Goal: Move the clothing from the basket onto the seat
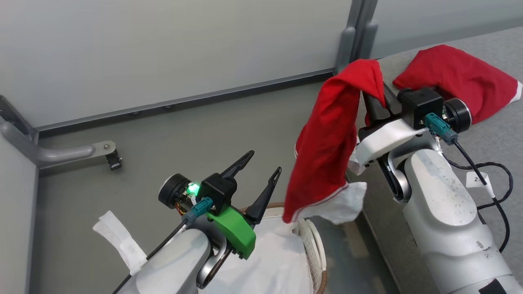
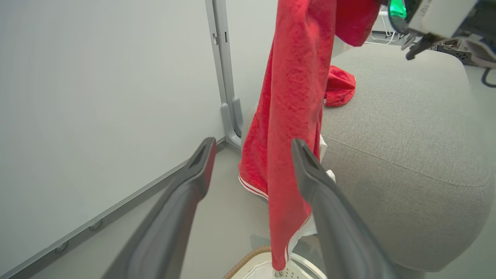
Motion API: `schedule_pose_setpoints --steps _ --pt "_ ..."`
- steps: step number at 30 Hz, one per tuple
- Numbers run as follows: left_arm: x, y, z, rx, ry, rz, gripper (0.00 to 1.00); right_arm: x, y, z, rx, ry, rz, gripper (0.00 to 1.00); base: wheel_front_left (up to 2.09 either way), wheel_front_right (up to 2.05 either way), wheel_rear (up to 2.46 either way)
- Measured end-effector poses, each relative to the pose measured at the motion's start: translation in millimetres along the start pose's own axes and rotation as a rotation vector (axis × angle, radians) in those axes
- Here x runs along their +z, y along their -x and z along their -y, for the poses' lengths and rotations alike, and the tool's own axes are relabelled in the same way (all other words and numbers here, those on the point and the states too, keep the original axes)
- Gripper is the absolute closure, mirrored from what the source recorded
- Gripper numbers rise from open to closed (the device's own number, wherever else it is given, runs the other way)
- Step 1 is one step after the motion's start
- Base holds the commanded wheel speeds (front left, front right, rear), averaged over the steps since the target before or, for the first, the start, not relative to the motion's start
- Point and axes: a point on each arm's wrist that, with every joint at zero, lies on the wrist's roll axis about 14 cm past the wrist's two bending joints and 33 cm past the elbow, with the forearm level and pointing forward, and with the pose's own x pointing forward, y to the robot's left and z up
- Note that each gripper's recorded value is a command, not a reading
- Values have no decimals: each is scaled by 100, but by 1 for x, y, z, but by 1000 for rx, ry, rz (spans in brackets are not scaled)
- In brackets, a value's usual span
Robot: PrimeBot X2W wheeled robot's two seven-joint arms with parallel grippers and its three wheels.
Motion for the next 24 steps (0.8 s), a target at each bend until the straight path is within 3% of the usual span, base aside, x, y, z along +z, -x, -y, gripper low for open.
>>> schedule_pose_setpoints --steps 11,24 --pt "-11 -31 30 -115 86 9 0 1 23 62 -156 73 -13 100 0 0 0" --pt "-41 -69 75 -296 129 -37 0 -6 87 142 -394 163 -92 100 0 0 0"
